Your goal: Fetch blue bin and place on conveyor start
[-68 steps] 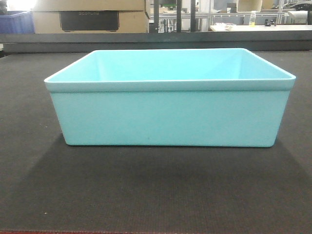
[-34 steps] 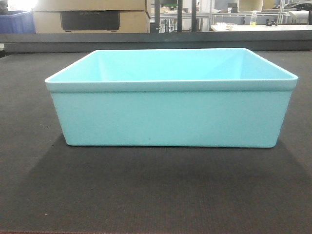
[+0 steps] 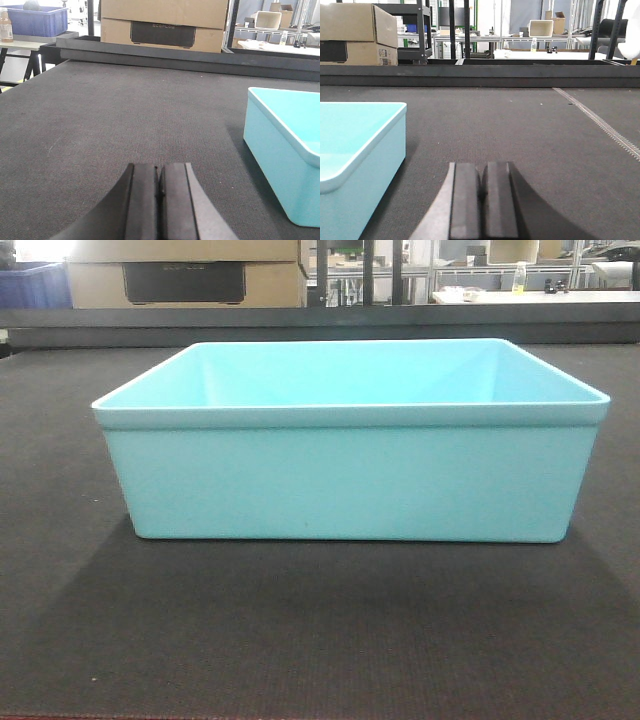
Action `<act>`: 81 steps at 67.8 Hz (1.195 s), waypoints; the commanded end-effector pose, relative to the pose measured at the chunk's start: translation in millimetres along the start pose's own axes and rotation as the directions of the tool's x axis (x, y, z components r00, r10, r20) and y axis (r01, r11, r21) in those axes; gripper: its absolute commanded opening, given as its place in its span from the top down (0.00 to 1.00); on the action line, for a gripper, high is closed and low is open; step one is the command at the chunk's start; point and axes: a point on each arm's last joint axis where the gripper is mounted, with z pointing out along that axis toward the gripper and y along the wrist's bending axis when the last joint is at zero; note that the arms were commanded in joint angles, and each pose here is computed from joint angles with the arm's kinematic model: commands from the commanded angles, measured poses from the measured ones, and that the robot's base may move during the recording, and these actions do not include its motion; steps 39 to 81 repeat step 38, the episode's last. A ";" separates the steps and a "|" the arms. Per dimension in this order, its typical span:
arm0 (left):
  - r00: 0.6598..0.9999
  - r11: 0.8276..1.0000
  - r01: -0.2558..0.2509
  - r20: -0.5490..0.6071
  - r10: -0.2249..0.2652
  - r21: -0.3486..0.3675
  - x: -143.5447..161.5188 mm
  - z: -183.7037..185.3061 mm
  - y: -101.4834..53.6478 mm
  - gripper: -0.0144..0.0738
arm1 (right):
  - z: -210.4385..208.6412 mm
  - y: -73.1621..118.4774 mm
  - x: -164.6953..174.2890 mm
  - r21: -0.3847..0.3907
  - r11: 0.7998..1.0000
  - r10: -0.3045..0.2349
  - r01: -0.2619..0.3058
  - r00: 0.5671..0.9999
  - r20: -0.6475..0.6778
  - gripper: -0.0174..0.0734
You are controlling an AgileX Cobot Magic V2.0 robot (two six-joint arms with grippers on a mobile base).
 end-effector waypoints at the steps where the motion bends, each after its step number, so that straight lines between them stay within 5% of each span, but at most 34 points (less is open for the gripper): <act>1: 1.000 1.000 0.005 0.027 -0.005 -0.004 -2.6 -0.6 0.2 0.96 | -0.4 -0.4 -2.7 0.007 1.000 -0.011 0.011 0.999 0.031 0.99; 81: 1.000 1.000 0.005 0.027 -0.005 -0.004 -2.6 -0.6 0.2 0.96 | -0.4 -0.4 -2.7 0.007 1.000 -0.011 0.011 0.999 0.031 0.99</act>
